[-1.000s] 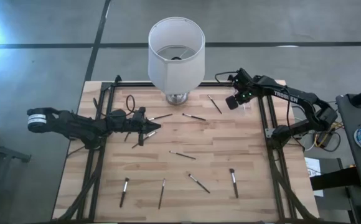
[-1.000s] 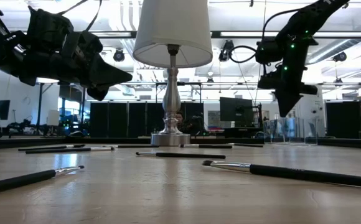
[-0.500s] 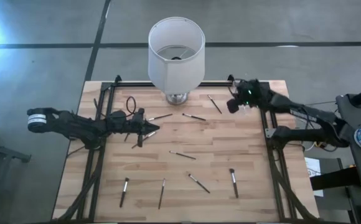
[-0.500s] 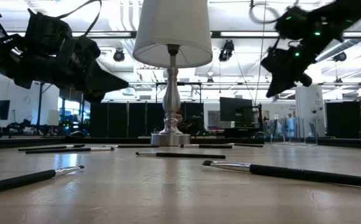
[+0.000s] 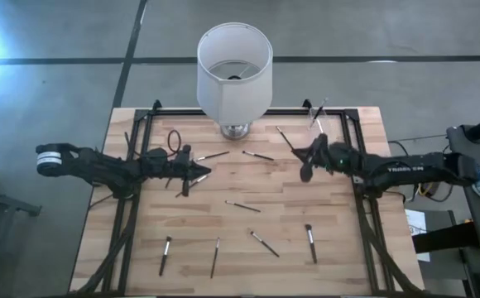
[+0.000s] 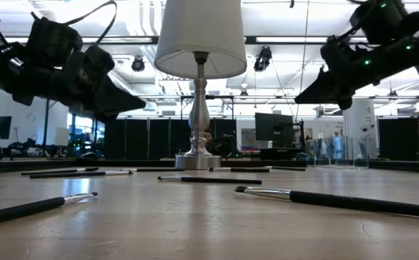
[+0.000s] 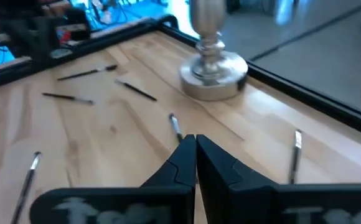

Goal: Put items in baskets/containers
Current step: Put the eyeshadow brush into the transparent organizer

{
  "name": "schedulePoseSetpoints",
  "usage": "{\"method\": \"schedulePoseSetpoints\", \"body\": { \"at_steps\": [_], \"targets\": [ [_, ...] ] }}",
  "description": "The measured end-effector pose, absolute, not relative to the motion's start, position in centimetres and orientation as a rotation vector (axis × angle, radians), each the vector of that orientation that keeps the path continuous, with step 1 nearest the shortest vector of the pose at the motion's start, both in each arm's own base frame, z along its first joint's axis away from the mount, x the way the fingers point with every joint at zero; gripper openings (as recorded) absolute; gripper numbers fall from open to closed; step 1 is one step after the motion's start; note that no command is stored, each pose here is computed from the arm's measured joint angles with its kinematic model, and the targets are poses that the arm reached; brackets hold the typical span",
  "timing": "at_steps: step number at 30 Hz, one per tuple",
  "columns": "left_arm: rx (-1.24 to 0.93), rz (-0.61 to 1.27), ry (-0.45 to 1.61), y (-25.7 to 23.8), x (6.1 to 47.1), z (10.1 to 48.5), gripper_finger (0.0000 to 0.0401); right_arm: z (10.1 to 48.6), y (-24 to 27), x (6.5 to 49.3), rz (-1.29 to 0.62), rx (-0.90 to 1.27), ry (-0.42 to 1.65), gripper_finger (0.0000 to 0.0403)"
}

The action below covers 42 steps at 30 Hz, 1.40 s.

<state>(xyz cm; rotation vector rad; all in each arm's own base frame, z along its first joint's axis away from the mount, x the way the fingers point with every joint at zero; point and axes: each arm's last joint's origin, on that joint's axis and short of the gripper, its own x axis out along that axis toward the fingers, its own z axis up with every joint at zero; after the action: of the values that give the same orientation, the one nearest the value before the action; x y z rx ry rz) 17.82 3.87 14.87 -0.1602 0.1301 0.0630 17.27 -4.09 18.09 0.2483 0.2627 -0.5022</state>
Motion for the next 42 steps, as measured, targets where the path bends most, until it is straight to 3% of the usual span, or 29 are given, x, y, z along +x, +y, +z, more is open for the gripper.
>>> {"method": "schedulePoseSetpoints", "body": {
  "at_steps": [7, 11, 14, 21, 29, 42],
  "targets": [
    [-0.195, 0.057, 0.390, 2.8, 18.1, 13.2, 0.0000, 17.1, -0.2, 18.4, -0.468, 0.156, 0.255, 0.0008],
    [-0.203, 0.256, 0.662, 2.3, 18.4, 12.7, 0.0000, 16.2, 1.0, 18.8, -0.465, 0.130, 0.292, 0.0009],
    [-0.218, 0.389, 0.755, 2.0, 18.8, 13.4, 0.0005, 15.4, 1.3, 19.1, -0.469, 0.122, 0.317, 0.0009],
    [-0.292, 0.427, 0.795, 1.6, 19.8, 15.4, 0.0047, 14.1, 1.5, 20.0, -0.468, 0.094, 0.346, 0.0009],
    [-0.358, 0.449, 0.814, 1.7, 20.1, 14.9, 0.0107, 13.1, 1.6, 20.7, -0.457, 0.066, 0.348, 0.0009],
    [-0.292, 0.509, 0.880, 2.4, 22.5, 12.9, 0.0115, 13.3, 2.3, 20.8, -0.397, 0.079, 0.336, 0.0009]
  ]
}}
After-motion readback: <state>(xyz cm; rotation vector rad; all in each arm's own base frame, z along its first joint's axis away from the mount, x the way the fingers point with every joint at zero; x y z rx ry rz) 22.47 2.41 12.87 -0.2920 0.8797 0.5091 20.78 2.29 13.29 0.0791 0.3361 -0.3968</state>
